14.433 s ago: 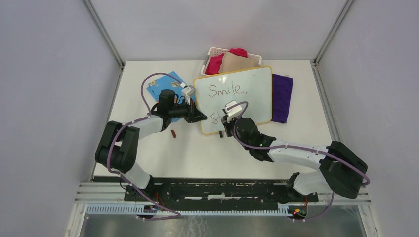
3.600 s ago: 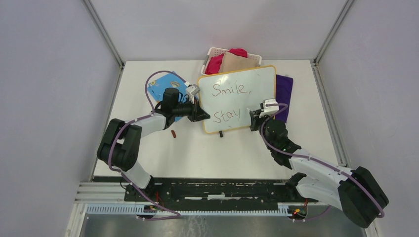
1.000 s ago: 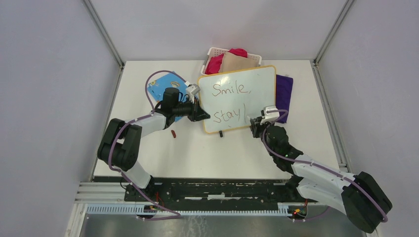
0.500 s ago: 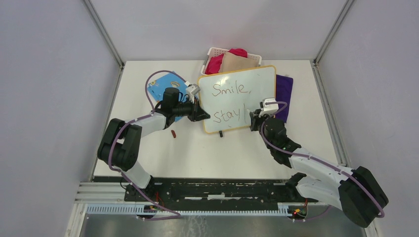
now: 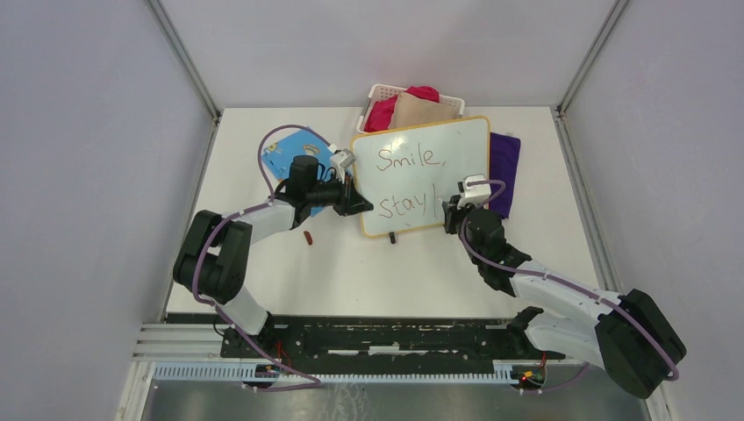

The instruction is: Write a sentence on the whiteboard

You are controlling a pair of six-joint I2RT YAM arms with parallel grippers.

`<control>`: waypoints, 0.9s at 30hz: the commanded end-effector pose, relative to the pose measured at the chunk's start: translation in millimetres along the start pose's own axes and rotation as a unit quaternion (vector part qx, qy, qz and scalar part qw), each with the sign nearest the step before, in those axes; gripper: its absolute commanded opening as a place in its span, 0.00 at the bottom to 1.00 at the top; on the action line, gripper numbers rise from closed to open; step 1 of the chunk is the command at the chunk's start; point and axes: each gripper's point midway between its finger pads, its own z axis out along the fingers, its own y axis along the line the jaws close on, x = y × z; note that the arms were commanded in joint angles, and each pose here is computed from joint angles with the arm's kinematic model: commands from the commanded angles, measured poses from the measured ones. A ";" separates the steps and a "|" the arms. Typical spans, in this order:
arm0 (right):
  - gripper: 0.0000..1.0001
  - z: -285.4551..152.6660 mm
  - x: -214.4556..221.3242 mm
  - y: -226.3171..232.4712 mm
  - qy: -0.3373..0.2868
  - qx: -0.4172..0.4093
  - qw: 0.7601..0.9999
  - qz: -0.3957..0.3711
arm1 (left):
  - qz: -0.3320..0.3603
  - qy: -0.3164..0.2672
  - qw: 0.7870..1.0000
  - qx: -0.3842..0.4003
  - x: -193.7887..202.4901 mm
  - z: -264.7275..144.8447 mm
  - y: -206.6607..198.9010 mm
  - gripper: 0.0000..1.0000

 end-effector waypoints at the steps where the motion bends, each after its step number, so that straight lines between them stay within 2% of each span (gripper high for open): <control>1: 0.00 5.9 -20.9 6.1 -0.025 -0.006 1.000 0.010 | -0.014 0.091 0.993 -0.078 60.8 -2.3 31.0 0.02; 16: 0.00 1.8 -5.5 23.0 -0.008 -0.051 0.999 0.018 | -0.015 0.093 0.993 -0.078 61.5 -2.4 31.3 0.02; 27: 0.00 -5.0 11.4 -4.5 0.016 0.009 1.000 -0.004 | -0.014 0.092 0.993 -0.079 60.7 -2.4 31.3 0.02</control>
